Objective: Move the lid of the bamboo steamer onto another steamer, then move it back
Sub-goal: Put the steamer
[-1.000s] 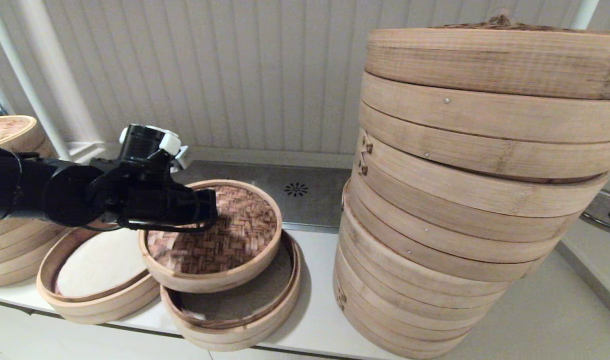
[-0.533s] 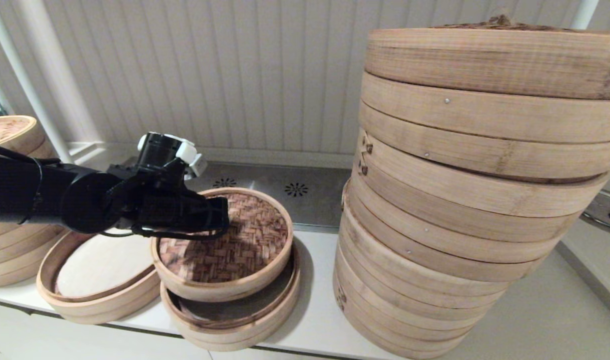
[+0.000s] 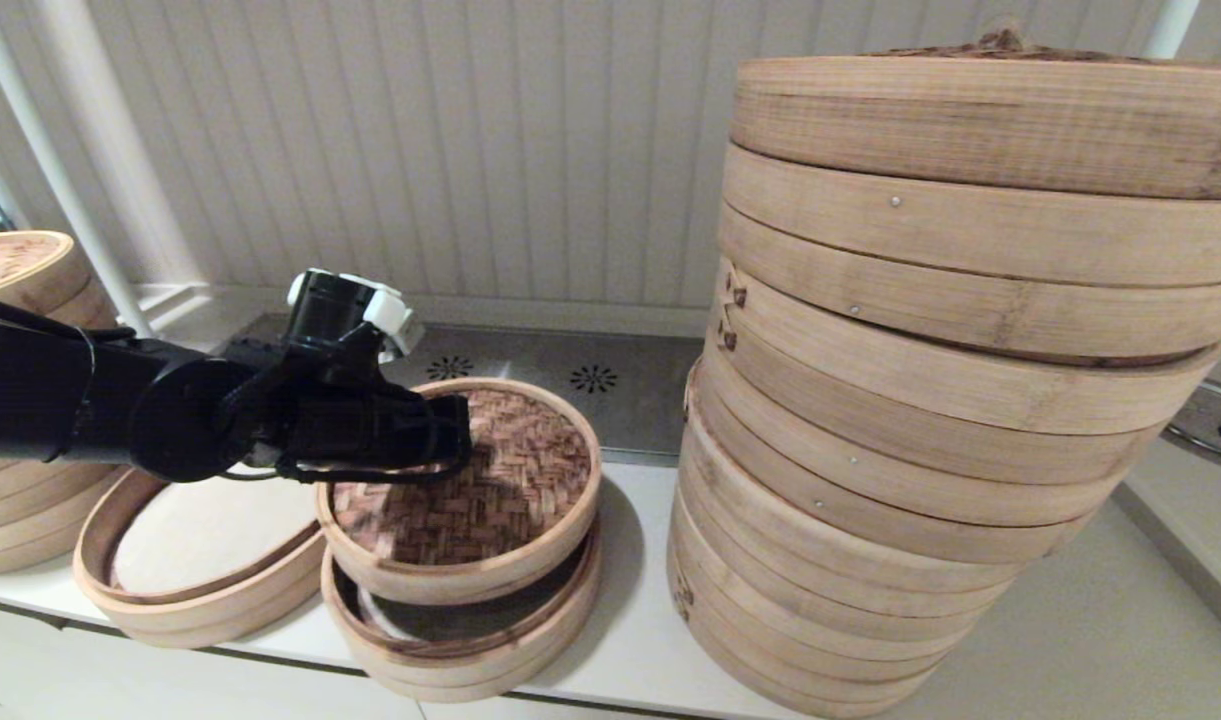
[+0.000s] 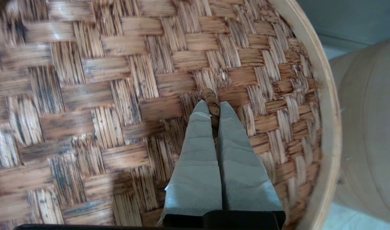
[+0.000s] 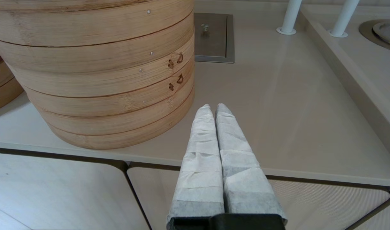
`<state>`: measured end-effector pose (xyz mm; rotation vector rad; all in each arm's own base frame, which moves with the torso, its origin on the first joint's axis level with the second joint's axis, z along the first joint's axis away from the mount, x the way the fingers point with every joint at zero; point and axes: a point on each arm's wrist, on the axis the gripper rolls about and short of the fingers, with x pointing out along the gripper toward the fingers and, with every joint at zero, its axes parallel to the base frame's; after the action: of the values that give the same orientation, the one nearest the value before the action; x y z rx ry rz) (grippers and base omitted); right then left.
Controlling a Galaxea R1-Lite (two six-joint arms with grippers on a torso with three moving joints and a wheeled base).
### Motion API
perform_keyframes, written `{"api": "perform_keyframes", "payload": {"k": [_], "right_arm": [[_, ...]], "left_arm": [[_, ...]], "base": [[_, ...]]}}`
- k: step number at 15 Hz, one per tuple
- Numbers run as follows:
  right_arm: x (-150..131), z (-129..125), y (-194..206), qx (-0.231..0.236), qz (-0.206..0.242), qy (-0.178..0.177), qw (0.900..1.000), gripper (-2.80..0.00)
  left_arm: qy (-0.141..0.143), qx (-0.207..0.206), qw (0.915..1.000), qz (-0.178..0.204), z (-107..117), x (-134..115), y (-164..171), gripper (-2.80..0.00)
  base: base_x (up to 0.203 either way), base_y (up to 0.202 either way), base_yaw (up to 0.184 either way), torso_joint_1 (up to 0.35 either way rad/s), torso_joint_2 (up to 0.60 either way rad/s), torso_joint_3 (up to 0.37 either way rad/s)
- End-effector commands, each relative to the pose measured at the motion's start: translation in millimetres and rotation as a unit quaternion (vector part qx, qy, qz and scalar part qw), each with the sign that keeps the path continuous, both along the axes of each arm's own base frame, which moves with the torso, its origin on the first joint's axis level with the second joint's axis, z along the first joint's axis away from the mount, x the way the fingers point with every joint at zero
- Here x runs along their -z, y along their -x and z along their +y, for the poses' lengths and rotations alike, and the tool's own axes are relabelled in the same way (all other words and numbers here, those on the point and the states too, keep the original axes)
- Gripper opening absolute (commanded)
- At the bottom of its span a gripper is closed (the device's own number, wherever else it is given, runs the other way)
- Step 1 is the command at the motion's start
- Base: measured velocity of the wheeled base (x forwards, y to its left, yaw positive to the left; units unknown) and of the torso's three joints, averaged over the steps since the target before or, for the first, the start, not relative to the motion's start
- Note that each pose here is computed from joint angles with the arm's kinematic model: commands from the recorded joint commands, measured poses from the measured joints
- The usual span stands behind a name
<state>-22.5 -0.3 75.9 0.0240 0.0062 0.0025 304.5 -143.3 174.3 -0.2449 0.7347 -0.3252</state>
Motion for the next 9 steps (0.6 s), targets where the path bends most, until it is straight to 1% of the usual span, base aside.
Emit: {"api": "perform_keyframes", "payload": {"k": [1,6,9], "right_arm": [[0.0,0.0,-0.1,0.0,0.001,0.0,1.0,-2.8],[0.0,0.0,-0.1,0.0,0.001,0.001,1.0,-2.8],[0.0,0.0,-0.1,0.0,0.001,0.001,1.0,-2.8]], "left_arm": [[0.002,0.006,1.0,0.003,-5.3,3.3,2.5,-2.8],[-0.003,0.01,0.9999,0.012,-4.3,9.7,10.1,-2.8],[-0.002,0.009,0.9999,0.005,-3.3,12.4,11.9,-2.8]], "base": [[0.0,0.0,0.0,0.0,0.0,0.0],[0.0,0.0,0.0,0.0,0.0,0.0],[0.0,0.0,0.0,0.0,0.0,0.0]]}}
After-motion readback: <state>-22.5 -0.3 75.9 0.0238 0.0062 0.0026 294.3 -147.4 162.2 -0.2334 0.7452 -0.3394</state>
